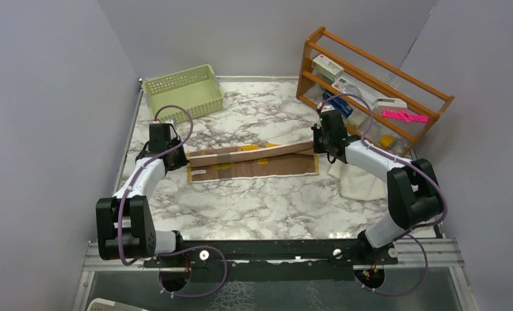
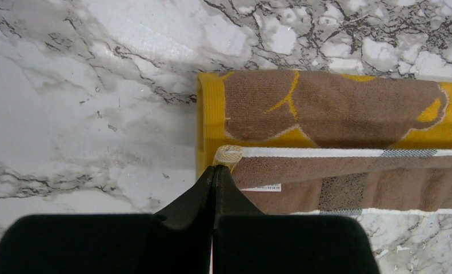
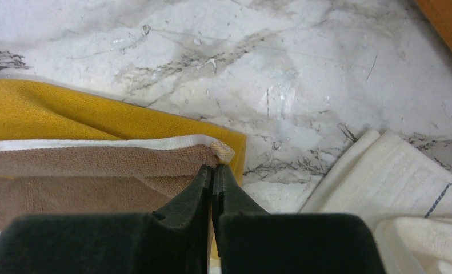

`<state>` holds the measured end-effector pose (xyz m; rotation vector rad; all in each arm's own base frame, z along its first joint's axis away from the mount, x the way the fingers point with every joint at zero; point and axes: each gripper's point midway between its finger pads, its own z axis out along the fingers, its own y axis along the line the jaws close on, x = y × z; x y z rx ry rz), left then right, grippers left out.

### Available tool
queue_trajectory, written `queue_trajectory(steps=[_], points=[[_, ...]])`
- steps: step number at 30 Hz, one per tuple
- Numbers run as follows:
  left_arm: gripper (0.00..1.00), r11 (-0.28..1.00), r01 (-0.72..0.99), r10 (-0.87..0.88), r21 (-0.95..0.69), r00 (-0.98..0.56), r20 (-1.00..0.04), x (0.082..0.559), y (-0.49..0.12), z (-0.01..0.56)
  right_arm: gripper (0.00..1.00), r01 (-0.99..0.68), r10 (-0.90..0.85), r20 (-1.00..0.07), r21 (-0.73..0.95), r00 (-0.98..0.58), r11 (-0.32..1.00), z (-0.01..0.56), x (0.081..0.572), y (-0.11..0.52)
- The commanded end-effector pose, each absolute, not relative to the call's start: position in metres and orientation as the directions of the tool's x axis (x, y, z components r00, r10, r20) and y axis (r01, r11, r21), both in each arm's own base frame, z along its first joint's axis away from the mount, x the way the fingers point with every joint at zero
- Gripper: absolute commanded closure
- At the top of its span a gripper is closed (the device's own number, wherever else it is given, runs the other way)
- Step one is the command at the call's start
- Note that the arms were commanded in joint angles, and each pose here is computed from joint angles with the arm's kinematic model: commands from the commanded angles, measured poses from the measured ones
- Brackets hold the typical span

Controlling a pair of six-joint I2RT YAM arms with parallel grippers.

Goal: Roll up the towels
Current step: Fold the towel at the center of the board.

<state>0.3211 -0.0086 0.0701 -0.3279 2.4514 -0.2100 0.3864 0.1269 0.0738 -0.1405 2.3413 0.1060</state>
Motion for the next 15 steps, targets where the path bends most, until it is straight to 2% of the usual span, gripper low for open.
queue_trajectory(steps=[1,4,15], points=[[1.00,0.956,-0.178,-0.284,-0.233,-0.754,-0.592,0.312,-0.010,0.078,0.99,-0.122,-0.039,-0.722,0.063,-0.691,0.990,0.086,0.376,0.124],[1.00,0.956,-0.175,-0.284,-0.233,-0.748,-0.600,0.310,-0.010,0.081,0.99,-0.119,-0.034,-0.720,0.068,-0.693,0.991,0.088,0.372,0.123],[1.00,0.951,-0.184,-0.293,-0.250,-0.797,-0.528,0.294,-0.017,0.067,0.99,-0.066,0.009,-0.683,0.083,-0.730,0.994,0.074,0.350,0.114]])
